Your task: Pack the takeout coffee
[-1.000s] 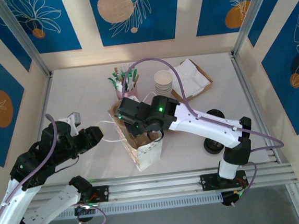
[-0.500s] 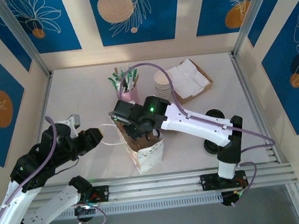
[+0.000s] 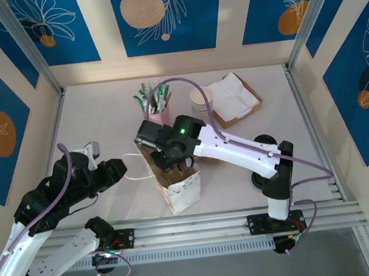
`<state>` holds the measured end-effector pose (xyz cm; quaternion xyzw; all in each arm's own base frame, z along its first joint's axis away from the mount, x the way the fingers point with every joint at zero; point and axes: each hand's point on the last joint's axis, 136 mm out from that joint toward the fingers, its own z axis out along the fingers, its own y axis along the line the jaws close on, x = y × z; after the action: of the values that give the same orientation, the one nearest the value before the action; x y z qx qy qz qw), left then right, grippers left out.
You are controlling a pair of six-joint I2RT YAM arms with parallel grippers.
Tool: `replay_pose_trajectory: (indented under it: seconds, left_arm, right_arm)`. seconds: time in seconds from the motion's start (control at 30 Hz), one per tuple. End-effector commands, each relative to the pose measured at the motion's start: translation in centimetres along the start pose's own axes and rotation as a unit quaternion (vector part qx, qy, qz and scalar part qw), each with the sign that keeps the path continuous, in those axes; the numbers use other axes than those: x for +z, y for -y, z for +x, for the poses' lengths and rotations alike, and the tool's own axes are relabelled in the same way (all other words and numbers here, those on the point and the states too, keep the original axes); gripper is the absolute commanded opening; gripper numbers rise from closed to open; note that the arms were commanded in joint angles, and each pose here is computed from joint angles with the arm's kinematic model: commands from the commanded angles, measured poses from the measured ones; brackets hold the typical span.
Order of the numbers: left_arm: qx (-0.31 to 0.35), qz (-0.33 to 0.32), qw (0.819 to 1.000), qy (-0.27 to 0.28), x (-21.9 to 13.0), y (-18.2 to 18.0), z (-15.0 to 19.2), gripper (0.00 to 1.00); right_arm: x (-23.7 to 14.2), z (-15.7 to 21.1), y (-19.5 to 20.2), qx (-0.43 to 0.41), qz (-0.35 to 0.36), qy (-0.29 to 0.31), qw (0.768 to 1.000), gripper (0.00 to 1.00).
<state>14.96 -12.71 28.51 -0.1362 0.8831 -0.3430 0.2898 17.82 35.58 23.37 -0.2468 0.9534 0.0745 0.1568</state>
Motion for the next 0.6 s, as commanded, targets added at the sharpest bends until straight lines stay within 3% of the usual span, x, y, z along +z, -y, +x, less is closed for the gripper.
replay_pose_trajectory:
  seconds: [0.0,0.57]
  left_arm:
    - [0.000,-0.004,1.000,-0.007,0.0,-0.5,0.5,0.32]
    - [0.000,-0.005,1.000,-0.004,0.1,-0.5,0.4,0.34]
  right_arm:
    - [0.5,0.6,-0.3,-0.009,-0.008,-0.029,1.000,0.25]
    - [3.1,2.1,-0.2,-0.030,0.003,-0.073,0.997,0.25]
